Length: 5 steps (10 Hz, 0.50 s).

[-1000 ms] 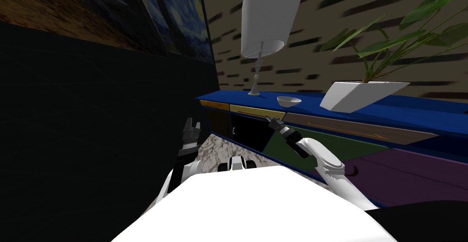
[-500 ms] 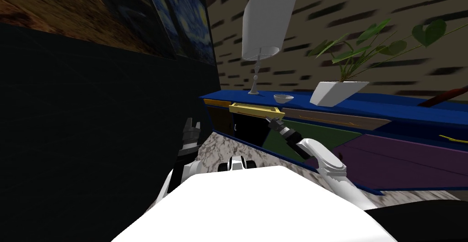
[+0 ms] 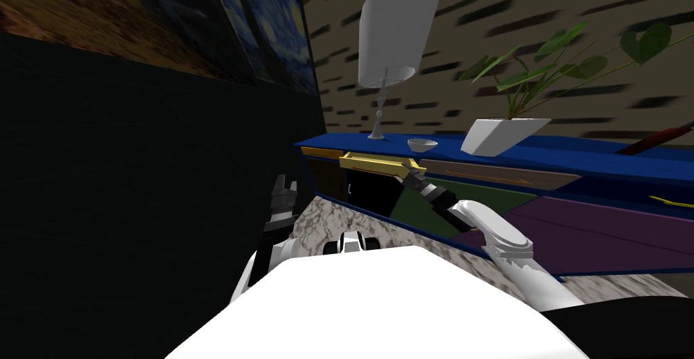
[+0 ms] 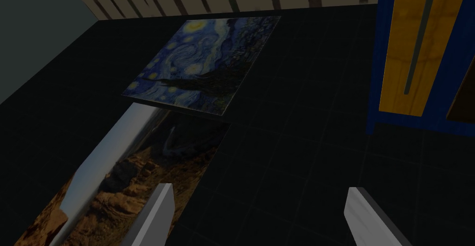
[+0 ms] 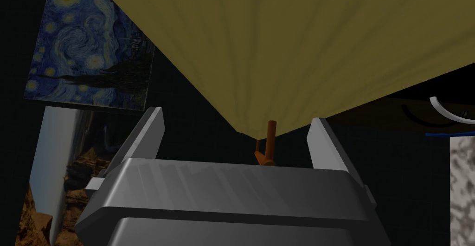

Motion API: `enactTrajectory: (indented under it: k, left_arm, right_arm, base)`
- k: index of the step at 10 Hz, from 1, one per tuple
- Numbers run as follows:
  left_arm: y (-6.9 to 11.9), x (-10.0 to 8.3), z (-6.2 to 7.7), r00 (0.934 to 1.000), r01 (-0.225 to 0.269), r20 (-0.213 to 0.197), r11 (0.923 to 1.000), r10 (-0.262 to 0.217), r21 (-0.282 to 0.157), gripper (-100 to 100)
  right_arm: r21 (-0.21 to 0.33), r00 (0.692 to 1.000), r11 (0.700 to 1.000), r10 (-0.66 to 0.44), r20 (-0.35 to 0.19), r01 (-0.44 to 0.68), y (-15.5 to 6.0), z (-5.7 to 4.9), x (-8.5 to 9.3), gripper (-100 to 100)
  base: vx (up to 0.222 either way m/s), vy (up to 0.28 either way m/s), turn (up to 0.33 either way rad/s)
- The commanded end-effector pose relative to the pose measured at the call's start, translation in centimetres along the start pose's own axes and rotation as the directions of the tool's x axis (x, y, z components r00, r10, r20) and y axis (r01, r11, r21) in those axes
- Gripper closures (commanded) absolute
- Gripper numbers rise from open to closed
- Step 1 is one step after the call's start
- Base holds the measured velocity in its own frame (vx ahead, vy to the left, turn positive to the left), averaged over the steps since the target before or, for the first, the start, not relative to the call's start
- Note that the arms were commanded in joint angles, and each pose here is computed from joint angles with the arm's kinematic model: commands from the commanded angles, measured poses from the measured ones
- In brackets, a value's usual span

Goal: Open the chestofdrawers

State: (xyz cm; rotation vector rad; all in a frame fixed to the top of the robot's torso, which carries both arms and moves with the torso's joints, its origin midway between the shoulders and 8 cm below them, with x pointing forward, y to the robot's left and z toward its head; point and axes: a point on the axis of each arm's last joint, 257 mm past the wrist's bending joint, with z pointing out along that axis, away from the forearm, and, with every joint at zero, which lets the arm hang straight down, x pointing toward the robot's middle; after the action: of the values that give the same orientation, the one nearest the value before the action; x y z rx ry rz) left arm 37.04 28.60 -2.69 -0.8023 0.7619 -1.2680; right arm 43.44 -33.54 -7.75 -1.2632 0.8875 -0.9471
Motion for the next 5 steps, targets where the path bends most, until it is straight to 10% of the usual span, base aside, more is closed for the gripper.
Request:
enactTrajectory:
  k: [1, 4, 5]
  left_arm:
    - [0.0, 0.0, 0.0, 1.0000, 0.000, 0.000, 1.0000, 0.000, 0.000, 0]
    - [0.0, 0.0, 0.0, 1.0000, 0.000, 0.000, 1.0000, 0.000, 0.000, 0]
    - [0.0, 0.0, 0.0, 1.0000, 0.000, 0.000, 1.0000, 0.000, 0.000, 0]
  right_arm:
    - [0.001, 1.000, 1.000, 0.002, 0.009, -0.002, -1.5, 0.0, 0.5, -100]
    - [-0.002, 1.000, 1.000, 0.000, 0.014, 0.000, -2.3, -0.1, 0.8, -100]
    - [-0.003, 1.000, 1.000, 0.003, 0.014, -0.003, -2.3, -0.2, 0.8, 0]
  base:
    - [0.011, 0.041, -0.030]
    - [0.007, 0.029, -0.026]
    - [0.000, 0.000, 0.000]
